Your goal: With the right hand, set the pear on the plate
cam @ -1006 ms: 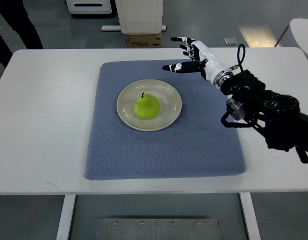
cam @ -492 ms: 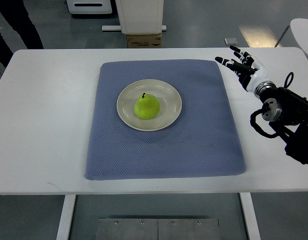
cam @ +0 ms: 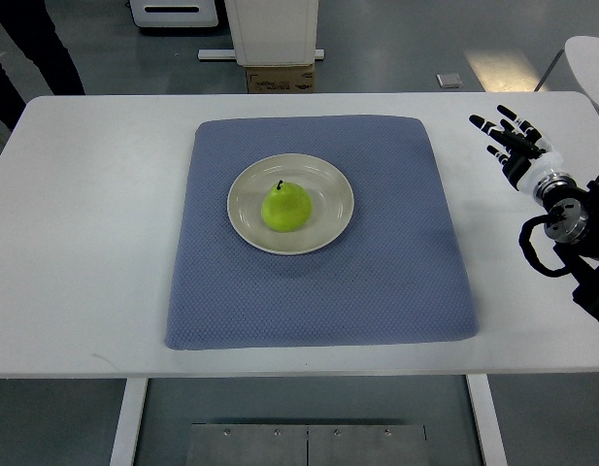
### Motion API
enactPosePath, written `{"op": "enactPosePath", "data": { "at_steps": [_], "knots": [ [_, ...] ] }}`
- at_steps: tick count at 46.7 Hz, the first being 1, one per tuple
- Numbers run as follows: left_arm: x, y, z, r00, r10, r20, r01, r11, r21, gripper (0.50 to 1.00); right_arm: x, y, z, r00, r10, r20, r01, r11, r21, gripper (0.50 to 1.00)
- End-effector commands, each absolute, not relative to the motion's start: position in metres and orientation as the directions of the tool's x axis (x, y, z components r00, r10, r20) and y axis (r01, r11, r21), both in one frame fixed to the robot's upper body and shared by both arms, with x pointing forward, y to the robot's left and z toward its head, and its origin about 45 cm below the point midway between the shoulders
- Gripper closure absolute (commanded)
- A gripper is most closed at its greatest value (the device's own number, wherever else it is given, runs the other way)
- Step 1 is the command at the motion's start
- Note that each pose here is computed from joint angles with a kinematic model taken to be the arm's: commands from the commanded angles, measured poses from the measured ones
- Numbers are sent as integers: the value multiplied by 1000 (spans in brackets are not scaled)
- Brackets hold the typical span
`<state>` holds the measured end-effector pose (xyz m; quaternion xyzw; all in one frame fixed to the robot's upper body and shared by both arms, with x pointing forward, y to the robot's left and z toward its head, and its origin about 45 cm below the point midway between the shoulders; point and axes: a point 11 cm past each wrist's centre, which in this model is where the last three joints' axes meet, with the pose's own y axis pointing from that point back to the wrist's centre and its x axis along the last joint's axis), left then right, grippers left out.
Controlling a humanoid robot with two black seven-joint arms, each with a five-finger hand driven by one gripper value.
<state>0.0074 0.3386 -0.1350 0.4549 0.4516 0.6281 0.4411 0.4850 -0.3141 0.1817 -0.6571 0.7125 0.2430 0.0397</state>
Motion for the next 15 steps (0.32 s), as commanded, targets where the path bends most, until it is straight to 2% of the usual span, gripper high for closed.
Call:
{"op": "enactPosePath", "data": {
  "at_steps": [1,5,10,15],
  "knots": [
    [7,339,-135,-197,965,173,-142,-203,969,500,482,-315,176,-136,-918,-373,-952,18,304,500],
    [7,339,-135,-197,965,173,-142,-203,969,500,480,-314,174,-128,-919,-372,-953,10,302,500],
    [7,339,-135,-197,965,173,-142,-203,969,500,480,-306,175,-67,-927,-369,-959,-42,281,500],
    [7,339,-135,-197,965,173,-142,-203,969,500,480,-303,173,-62,-931,-360,-957,-47,286,500]
  ]
}}
